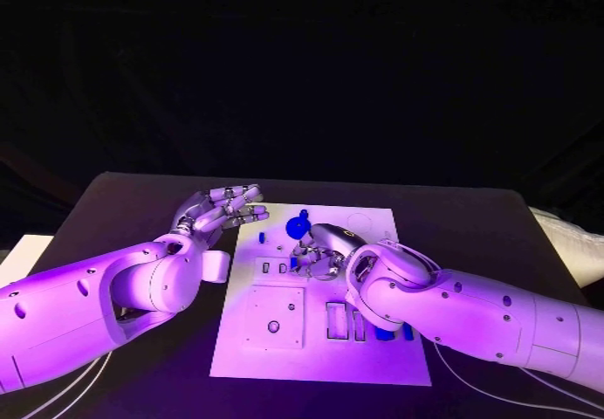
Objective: Assemble the parts on the task board
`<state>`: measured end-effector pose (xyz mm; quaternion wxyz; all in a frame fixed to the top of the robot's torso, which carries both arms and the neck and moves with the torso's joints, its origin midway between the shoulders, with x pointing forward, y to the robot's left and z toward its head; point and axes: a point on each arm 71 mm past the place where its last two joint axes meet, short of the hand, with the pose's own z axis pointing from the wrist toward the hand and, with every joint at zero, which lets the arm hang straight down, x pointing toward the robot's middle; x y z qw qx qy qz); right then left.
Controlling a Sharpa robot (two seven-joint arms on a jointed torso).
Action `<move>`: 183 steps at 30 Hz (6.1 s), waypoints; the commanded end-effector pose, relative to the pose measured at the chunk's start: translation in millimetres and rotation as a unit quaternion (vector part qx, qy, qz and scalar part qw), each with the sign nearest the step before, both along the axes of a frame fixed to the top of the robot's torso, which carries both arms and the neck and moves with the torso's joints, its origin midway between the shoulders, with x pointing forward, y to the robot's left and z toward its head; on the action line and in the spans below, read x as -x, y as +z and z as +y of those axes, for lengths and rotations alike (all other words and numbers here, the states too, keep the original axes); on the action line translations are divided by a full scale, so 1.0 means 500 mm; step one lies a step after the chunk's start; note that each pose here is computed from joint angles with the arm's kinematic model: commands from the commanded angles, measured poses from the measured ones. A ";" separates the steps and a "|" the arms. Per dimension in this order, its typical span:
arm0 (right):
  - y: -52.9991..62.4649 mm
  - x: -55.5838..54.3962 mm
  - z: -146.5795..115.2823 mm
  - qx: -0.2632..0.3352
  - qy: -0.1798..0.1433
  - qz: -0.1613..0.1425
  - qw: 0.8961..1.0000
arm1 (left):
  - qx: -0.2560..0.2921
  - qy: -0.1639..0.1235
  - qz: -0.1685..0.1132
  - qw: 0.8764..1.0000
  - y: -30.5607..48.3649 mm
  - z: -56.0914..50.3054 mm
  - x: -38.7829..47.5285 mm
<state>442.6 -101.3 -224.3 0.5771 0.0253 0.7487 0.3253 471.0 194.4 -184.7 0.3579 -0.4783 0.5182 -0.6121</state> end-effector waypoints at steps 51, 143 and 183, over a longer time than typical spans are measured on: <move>-0.022 0.002 0.010 0.039 0.002 0.000 0.999 | 0.012 -0.014 -0.004 1.000 0.004 -0.011 0.002; 0.144 -0.029 -0.234 -0.235 -0.162 -0.019 0.958 | -0.639 -0.235 0.096 0.726 -0.042 -0.155 -0.075; 0.132 -0.030 -0.233 -0.221 -0.157 0.005 0.962 | -0.639 -0.251 0.101 0.720 -0.050 -0.169 -0.082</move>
